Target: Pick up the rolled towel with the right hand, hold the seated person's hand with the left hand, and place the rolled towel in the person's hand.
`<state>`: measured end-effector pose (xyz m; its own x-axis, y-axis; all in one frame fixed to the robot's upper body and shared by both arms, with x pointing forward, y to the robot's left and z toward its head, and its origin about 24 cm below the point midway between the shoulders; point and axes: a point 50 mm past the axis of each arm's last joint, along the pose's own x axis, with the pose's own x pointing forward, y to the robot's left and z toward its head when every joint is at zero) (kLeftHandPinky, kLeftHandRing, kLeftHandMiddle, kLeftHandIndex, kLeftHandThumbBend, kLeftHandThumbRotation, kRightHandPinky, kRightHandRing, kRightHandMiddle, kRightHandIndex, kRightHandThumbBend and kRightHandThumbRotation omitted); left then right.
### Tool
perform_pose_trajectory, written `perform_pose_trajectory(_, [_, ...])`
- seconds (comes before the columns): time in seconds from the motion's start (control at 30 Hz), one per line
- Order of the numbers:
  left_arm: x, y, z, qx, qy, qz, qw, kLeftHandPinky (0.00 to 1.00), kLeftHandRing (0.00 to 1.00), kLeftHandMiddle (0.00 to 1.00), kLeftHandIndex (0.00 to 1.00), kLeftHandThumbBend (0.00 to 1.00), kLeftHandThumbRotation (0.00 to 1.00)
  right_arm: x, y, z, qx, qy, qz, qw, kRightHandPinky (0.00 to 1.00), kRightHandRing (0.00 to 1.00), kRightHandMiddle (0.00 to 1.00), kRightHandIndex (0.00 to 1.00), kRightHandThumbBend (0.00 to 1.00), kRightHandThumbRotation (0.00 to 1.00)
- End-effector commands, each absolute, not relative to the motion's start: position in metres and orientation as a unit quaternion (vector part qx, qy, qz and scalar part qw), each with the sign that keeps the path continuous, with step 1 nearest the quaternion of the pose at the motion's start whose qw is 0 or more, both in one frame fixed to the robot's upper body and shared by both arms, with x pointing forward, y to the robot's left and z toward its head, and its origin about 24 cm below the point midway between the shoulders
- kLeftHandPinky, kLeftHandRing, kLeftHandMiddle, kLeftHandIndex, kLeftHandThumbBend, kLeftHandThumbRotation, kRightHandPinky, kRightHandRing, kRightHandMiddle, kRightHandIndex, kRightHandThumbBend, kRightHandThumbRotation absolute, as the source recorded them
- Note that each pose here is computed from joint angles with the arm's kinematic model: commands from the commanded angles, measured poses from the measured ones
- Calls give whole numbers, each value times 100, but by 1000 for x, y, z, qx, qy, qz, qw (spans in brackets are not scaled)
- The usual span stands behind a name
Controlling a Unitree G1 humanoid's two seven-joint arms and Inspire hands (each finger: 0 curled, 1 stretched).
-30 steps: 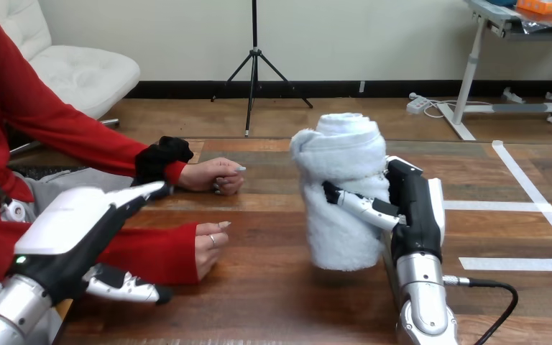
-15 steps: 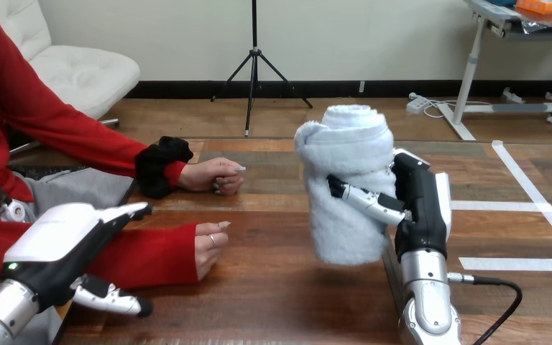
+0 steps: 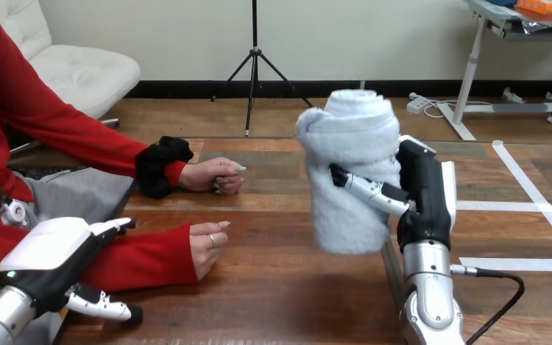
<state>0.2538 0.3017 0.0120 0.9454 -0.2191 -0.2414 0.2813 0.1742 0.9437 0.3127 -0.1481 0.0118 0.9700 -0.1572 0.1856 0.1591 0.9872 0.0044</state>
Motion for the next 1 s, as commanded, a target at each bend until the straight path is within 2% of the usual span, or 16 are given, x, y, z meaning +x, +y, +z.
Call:
perform_pose_trajectory(0.0, [275,301,24,637,3,-141,758,75,82,86,89,100,48,322,-144,42,19,-168,-83,982,21,24,37,40,78,0])
perform_pose_trajectory(0.23, [277,300,14,645,14,-134,753,75,81,85,89,100,50,320,-143,44,22,-180,-79,980,21,24,37,40,77,0])
perform_pose_trajectory(0.97, [280,286,-6,671,18,-131,730,70,75,80,85,100,49,314,-141,51,37,-200,-81,976,20,24,38,39,78,0])
